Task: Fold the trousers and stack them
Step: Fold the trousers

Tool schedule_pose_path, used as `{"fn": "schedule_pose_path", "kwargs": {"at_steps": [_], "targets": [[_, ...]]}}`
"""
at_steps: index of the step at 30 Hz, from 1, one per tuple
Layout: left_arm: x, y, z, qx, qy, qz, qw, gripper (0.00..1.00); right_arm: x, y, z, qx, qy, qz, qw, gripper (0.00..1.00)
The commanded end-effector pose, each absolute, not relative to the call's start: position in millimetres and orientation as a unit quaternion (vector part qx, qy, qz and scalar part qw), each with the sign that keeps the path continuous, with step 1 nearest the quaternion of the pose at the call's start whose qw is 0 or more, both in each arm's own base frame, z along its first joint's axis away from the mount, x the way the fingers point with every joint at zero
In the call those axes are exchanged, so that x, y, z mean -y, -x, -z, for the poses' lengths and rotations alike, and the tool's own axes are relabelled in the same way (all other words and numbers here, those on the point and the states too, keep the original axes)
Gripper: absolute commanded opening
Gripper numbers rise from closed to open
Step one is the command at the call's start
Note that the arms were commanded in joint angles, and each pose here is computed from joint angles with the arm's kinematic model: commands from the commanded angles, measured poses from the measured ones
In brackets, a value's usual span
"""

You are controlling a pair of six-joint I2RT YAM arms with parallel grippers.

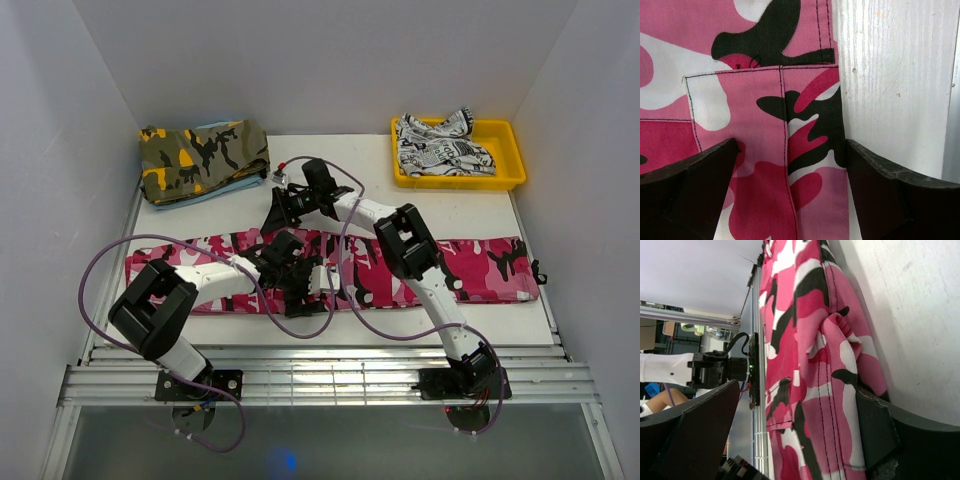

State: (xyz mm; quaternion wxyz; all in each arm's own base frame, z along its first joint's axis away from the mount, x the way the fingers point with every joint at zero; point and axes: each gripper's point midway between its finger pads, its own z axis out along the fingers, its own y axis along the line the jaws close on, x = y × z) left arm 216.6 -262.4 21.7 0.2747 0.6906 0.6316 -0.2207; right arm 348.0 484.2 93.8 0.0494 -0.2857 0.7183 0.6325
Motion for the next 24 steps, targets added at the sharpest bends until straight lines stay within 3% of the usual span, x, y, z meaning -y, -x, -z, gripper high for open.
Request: {"fn": "schedule_pose_path", "kwargs": {"at_steps": [1,6,12,24], "targets": [[247.5,-205.9,-1.3,-0.639,-0.699,0.209,0.243,0.98,-496.3,-342.6,-70.2,-0.728,0.29,-0.62,0.044,0.9],[252.2,-207.8,-2.3,-0.638,-0.697,0.216,0.245,0.98,-501.0,-344.3,-51.9,-0.734,0.286,-0.615,0.043,0.9],[256.5,-207.6,-1.1,-0.639,-0.694,0.225,0.244,0.98,-513.4,-346.6,-76.3,-0.692,0.278,-0.665,0.041,0.9],[253.1,-196.1,4.3,-0.647,-0.685,0.243,0.23,0.98,-532.4,-377.8,-119.1,-0.623,0.309,-0.703,0.148,0.9]]}}
